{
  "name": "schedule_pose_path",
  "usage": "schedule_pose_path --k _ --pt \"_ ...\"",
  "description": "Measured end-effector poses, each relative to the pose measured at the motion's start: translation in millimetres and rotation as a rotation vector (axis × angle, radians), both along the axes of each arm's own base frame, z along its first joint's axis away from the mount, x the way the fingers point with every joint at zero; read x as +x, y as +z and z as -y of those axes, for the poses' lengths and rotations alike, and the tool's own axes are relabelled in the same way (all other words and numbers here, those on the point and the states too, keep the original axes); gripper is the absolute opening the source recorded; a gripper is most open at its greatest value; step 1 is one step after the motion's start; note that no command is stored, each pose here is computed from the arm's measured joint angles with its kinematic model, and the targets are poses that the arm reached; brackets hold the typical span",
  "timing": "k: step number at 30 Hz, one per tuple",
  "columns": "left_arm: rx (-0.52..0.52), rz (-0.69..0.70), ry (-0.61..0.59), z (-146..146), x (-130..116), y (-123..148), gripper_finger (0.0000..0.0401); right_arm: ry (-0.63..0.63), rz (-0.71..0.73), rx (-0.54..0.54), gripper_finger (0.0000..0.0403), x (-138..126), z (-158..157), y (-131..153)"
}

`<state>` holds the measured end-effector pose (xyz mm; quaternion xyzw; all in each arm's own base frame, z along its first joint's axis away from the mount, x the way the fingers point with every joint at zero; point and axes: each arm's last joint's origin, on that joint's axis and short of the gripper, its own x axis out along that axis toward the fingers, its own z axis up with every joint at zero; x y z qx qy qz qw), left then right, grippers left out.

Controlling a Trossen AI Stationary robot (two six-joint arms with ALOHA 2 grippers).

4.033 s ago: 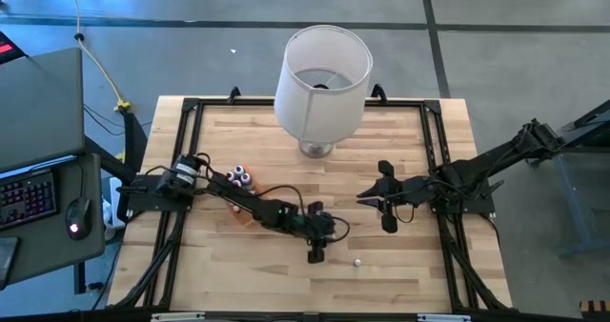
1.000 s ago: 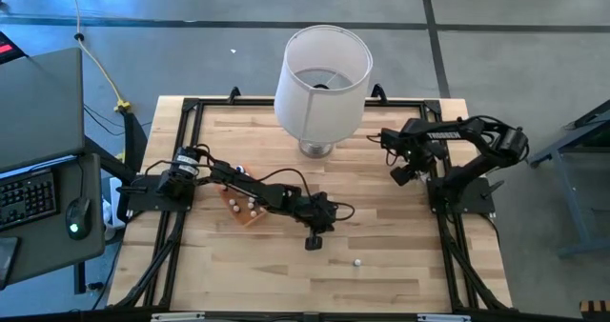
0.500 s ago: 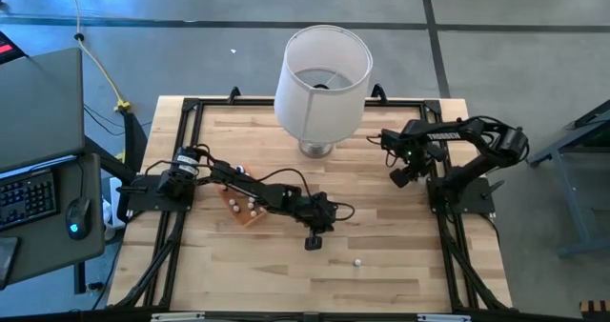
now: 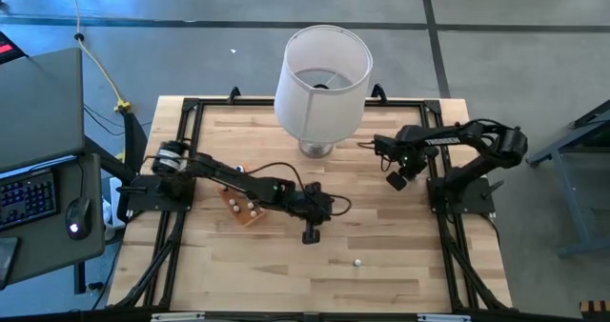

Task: Pick & Place food coloring
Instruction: Put the red food coloring bottle into the orange bin

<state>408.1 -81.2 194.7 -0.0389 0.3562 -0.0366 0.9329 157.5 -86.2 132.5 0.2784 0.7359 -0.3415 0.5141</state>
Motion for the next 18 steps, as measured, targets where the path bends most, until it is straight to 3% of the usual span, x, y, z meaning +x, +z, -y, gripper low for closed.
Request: schedule_pose_path --k 6,18 --pt "0.065 0.026 0.058 6 -17 31 0.001 0.021 0.055 -0.004 0.006 2 -6 -5" --pt "0.067 0.033 -0.043 47 -30 33 0.001 -0.009 0.049 -0.039 0.0115 -4 -3 -13"
